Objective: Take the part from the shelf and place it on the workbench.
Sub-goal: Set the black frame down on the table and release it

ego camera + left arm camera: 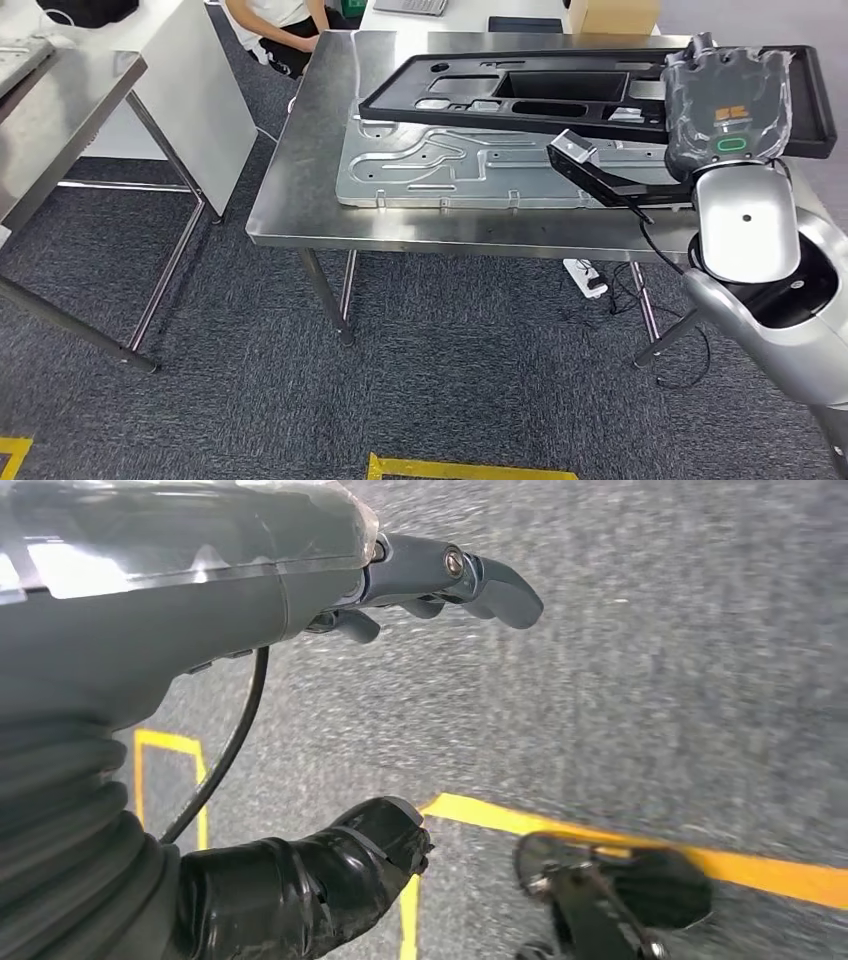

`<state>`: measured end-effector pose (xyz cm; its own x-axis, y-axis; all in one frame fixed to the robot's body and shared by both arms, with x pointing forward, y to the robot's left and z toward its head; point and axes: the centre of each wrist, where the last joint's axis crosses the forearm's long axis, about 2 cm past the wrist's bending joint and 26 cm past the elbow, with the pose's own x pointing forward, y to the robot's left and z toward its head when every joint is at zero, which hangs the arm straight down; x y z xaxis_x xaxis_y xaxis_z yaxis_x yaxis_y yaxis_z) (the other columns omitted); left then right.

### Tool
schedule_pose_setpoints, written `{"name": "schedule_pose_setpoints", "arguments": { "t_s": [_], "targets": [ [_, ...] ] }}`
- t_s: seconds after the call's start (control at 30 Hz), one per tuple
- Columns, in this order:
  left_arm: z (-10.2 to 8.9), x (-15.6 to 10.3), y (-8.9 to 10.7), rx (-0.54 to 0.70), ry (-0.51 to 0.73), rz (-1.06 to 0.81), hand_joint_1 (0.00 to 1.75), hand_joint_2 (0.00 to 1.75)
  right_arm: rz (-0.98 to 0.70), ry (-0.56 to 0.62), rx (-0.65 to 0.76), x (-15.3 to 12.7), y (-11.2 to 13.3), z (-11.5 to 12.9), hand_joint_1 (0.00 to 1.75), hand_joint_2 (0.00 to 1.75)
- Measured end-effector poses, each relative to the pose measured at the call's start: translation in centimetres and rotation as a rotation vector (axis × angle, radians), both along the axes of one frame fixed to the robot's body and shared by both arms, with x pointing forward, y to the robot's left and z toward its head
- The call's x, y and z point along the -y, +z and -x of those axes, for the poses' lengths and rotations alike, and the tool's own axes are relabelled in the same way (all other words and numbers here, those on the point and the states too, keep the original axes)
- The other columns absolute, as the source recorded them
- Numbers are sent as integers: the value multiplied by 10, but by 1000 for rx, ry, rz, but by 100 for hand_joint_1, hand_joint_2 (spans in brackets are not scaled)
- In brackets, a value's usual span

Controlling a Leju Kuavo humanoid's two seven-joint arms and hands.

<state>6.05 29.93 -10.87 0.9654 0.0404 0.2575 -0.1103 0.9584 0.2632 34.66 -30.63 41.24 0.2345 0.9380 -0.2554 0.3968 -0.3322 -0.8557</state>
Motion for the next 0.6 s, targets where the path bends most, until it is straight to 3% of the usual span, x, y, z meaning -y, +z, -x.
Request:
{"name": "schedule_pose_setpoints", "arguments": {
  "t_s": [0.6],
  "targets": [
    [-2, -1, 0, -4, 2, 1, 0, 175, 26, -10, 1, 0, 1, 1, 175, 175]
  ]
}}
